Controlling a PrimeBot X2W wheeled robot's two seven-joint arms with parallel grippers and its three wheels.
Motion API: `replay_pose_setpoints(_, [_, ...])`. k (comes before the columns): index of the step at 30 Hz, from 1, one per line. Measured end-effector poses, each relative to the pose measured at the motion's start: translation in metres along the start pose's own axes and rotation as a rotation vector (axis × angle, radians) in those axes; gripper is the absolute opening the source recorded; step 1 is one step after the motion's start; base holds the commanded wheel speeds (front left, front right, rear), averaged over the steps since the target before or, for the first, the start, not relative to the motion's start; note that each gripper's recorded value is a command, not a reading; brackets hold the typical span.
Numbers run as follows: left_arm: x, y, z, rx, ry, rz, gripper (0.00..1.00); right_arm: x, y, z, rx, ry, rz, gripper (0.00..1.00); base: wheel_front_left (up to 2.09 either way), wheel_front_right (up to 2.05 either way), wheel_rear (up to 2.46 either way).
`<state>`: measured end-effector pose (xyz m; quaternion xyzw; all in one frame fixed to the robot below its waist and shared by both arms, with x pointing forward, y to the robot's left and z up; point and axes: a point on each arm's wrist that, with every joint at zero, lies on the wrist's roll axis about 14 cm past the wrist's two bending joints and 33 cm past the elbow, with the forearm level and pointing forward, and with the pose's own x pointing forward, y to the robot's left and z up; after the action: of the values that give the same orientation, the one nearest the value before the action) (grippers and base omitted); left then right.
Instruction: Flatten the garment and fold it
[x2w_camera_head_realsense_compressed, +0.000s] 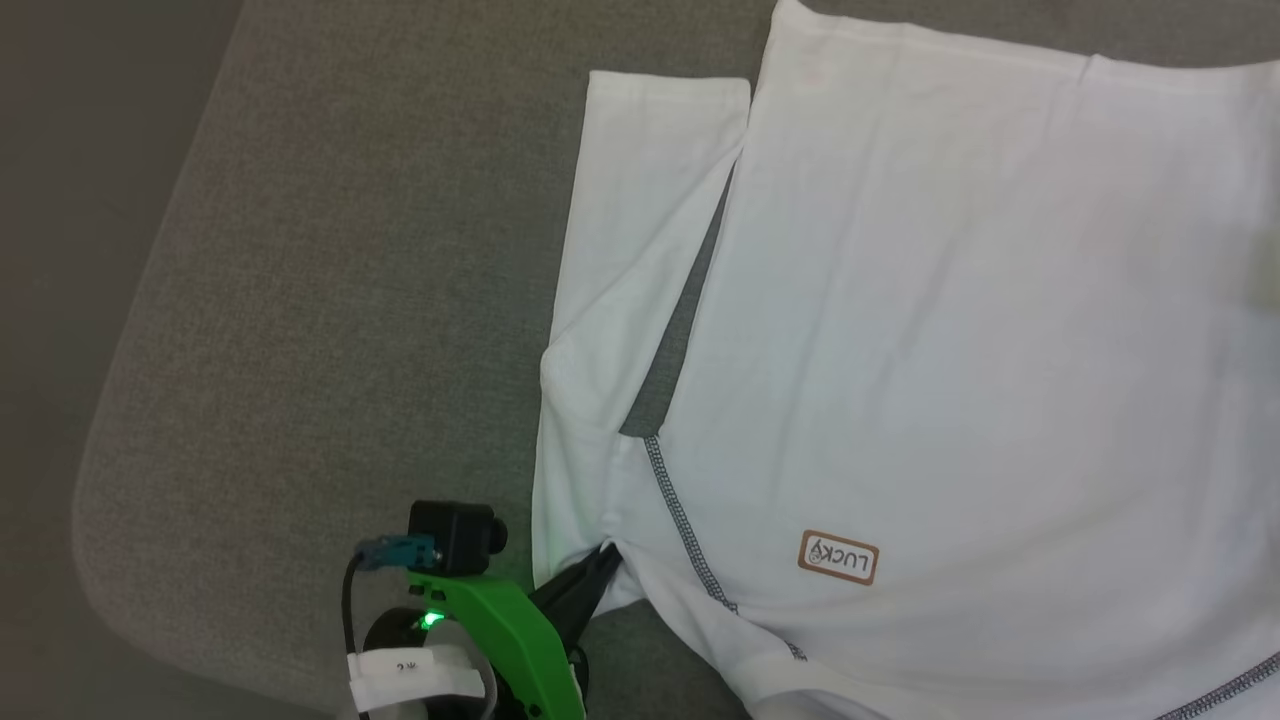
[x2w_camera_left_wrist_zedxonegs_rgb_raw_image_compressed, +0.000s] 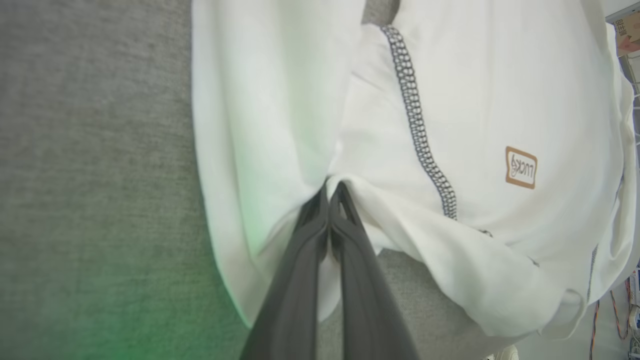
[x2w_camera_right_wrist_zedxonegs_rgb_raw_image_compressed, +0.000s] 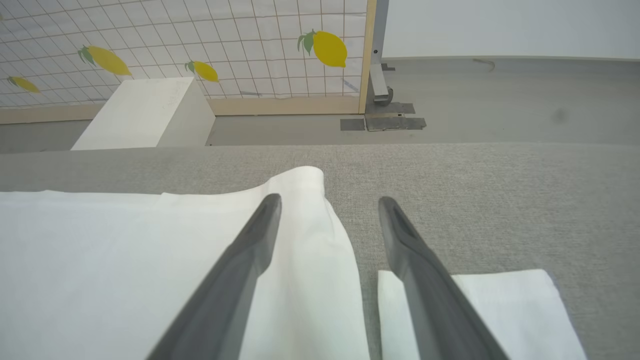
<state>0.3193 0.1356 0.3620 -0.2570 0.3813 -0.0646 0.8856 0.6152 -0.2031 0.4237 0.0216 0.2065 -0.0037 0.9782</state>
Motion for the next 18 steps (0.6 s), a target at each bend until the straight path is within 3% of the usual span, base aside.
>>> replay_pose_setpoints(8, [-0.017,-0.004,-0.007,0.021,0.003,0.000,0.00,-0.081,-0.007,0.017,-0.037,-0.247,0.039,1.00,0.00,0.00,0.00])
replay_pose_setpoints(17, [-0.034,-0.014,-0.017,0.052,0.012,-0.024,0.00,-0.179,-0.010,-0.008,-0.001,-0.312,0.030,1.00,0.00,0.00,0.00])
replay_pose_setpoints(18, [-0.034,-0.015,-0.017,0.056,0.011,-0.027,0.18,-0.187,-0.010,-0.010,0.012,-0.314,0.027,1.00,0.00,0.00,0.00])
